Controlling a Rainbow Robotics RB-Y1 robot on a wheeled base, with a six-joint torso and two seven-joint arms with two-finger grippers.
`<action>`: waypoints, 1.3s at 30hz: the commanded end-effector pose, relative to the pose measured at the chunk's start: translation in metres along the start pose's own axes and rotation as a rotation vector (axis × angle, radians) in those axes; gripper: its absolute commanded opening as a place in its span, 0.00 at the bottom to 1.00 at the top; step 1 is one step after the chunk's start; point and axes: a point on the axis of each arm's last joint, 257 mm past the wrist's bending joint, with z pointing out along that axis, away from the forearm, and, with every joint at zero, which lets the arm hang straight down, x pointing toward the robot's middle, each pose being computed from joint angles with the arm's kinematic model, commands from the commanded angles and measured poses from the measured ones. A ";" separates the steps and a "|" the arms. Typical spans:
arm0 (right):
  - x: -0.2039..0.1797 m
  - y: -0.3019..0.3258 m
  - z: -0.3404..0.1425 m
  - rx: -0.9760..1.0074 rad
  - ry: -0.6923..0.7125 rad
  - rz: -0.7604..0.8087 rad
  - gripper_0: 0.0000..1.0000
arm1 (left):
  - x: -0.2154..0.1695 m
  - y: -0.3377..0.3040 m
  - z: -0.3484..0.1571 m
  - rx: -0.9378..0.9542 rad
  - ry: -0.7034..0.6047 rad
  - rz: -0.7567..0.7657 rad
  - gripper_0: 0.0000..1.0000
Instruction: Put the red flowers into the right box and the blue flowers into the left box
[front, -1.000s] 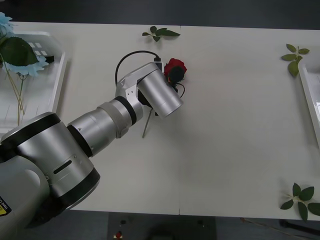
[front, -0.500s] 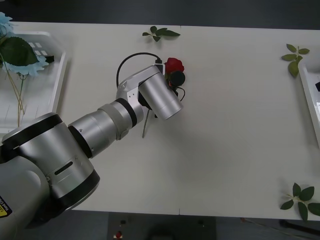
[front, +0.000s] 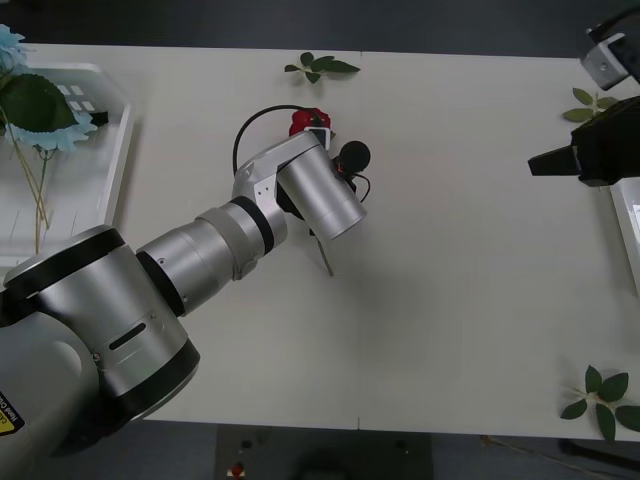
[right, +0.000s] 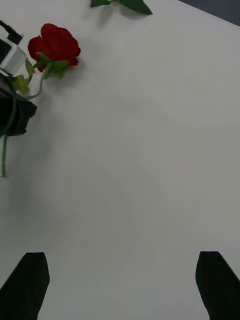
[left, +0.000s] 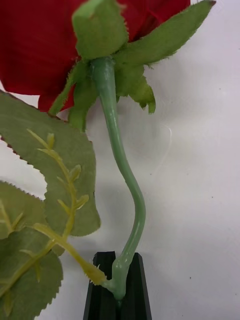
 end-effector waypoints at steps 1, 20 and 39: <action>-0.021 0.027 0.012 -0.038 -0.046 -0.094 0.86 | -0.039 -0.013 -0.022 0.035 -0.064 0.006 0.00; -0.054 0.048 0.003 -0.101 -0.101 -0.084 0.86 | -0.056 0.055 -0.196 0.231 0.065 0.061 0.00; -0.091 0.110 -0.057 -0.563 -0.210 0.288 0.86 | -0.110 0.108 -0.328 0.918 -0.280 0.144 0.00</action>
